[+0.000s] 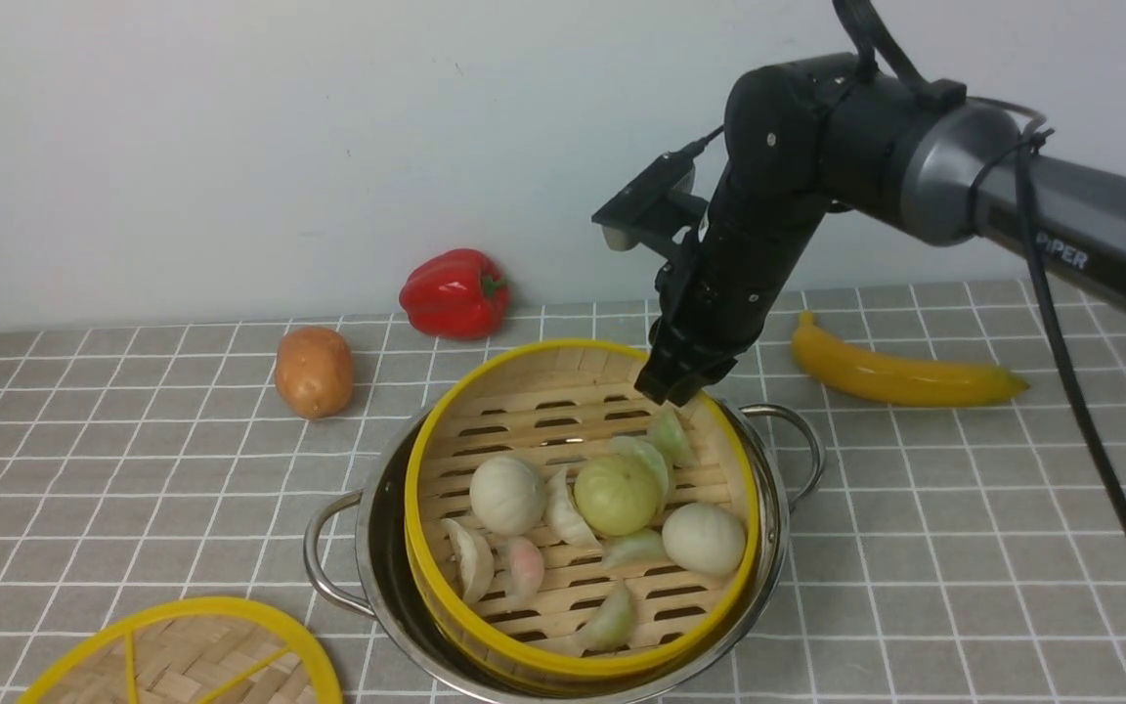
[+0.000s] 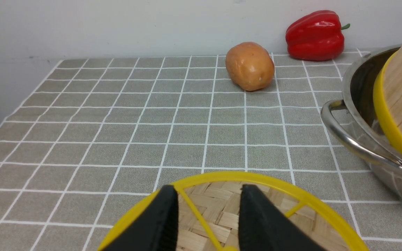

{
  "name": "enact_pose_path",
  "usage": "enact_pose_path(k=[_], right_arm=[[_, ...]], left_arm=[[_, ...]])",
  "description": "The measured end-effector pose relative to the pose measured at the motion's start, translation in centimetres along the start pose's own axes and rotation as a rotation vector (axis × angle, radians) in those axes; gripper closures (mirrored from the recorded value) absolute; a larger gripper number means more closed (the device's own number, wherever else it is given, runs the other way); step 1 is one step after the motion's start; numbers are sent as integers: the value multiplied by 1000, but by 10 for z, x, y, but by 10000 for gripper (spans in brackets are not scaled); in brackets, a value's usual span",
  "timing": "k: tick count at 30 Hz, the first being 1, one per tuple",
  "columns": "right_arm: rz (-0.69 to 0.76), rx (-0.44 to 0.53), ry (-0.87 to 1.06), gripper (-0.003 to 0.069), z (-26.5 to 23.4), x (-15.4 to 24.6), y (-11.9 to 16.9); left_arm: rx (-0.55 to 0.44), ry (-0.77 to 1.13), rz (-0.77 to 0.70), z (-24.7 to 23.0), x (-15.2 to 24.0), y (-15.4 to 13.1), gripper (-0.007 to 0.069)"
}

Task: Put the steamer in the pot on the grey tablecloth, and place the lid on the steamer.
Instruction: 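Place the bamboo steamer basket of food into the steel pot with the right gripper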

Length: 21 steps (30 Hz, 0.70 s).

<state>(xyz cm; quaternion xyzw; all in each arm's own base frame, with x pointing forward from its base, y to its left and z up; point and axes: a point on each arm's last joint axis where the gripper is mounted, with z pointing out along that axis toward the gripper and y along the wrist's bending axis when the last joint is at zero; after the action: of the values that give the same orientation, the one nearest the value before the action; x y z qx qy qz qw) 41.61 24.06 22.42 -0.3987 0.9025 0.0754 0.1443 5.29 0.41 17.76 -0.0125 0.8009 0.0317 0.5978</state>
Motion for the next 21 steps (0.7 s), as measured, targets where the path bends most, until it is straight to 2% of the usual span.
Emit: enact_pose_path(k=[8,21], right_arm=[[10,-8,-4,535,0,0,1],[116,-21,-4,508,0,0,1]], left_arm=[[0,0,0,0,0,0,382],[0,0,0,0,0,0,382]])
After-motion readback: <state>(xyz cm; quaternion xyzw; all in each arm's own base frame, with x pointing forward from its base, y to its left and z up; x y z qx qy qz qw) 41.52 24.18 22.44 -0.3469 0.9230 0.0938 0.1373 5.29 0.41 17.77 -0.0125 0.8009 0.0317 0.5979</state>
